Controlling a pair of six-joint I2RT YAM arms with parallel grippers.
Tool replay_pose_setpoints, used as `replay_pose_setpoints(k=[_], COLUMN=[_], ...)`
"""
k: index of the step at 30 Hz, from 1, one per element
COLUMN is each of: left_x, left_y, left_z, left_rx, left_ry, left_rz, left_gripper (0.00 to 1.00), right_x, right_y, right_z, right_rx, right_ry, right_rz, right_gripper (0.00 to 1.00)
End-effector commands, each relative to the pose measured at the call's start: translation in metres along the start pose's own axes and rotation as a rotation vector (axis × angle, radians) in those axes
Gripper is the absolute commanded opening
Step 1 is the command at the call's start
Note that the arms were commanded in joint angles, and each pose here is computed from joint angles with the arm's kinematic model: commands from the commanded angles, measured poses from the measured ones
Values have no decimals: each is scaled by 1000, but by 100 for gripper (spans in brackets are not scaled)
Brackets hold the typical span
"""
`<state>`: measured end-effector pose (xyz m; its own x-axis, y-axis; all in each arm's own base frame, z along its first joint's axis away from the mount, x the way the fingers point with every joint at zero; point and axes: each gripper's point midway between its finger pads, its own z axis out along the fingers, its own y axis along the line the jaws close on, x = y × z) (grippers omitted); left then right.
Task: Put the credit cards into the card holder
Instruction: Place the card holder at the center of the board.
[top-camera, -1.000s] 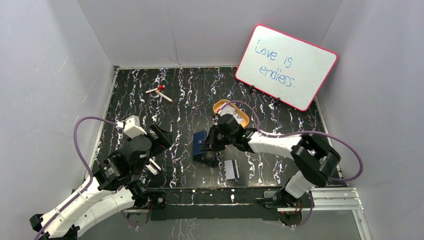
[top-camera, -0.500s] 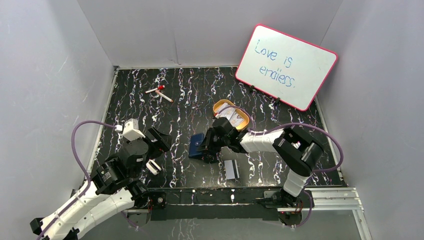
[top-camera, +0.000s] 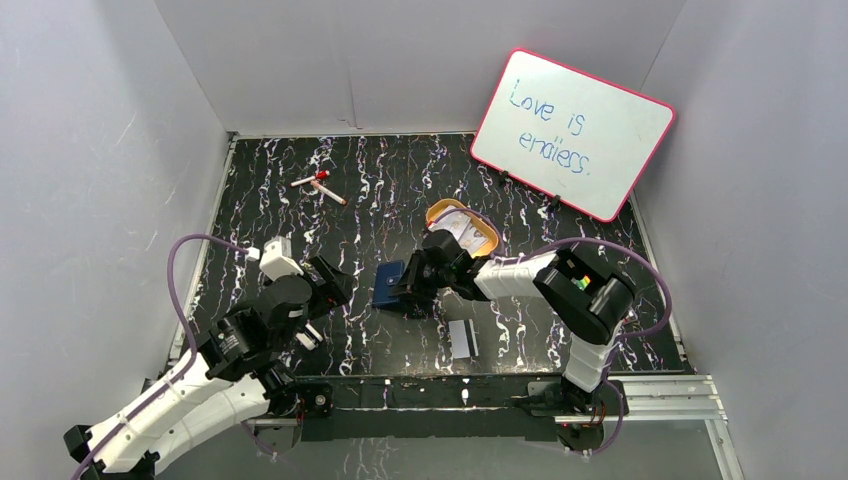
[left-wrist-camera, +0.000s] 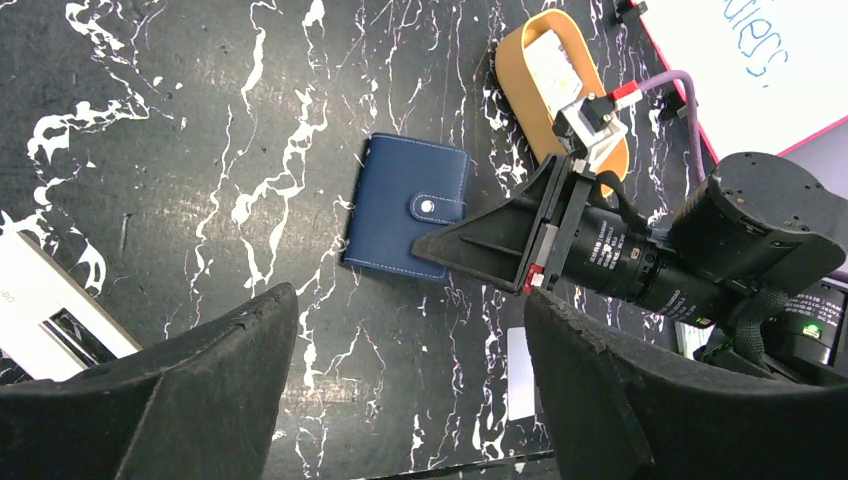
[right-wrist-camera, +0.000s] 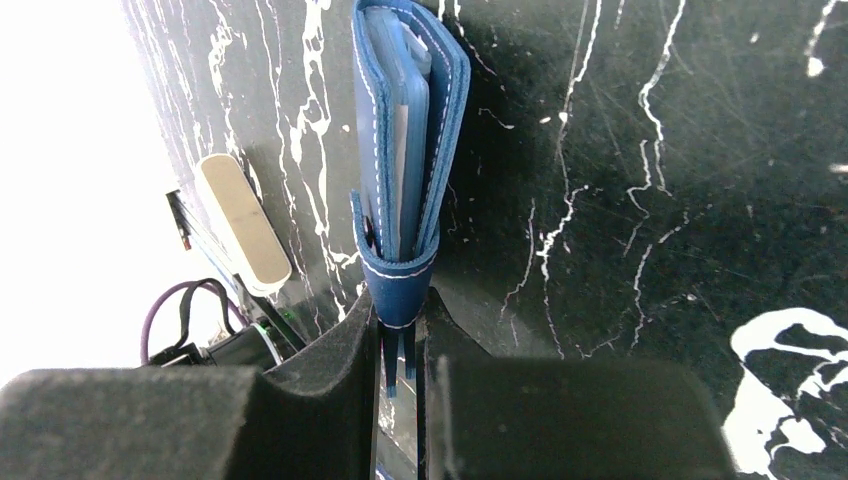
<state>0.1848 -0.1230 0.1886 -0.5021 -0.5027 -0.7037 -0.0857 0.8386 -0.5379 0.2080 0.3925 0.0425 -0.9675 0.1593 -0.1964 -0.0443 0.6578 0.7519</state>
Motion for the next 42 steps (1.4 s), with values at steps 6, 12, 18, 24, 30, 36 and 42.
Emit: replay_pose_setpoints(k=[6,12,18,24,30,36,42], left_x=[4,13,19,20,25,27,29], left_y=[-4,-2,-3,-3,-2,-4,-5], left_z=[5,10,11,9,11,14,15], left_rx=[10,-4,2,13,4,-7,-2], left_ry=[5,35,59,66,82,98,103], left_rz=[-14,7,-2,-10,-5,5,5], left_gripper=[80,80,80,80,80,80,80], right_x=[-9,-8,-11,-13,-13,-13,-14], right_y=[-42,-54,-52,-49,-48,-49,-49], right_z=[3,-3,-4,-9,-11,-13,-15], right_rx=[182,203,207,201,198,197,194], right_ry=[-48,-49,-52,-56,-53,-56,-58], right_rz=[-52,-30,-41,-81,-94,-98,-106], right_gripper=[0,0,0,6,21,29,33])
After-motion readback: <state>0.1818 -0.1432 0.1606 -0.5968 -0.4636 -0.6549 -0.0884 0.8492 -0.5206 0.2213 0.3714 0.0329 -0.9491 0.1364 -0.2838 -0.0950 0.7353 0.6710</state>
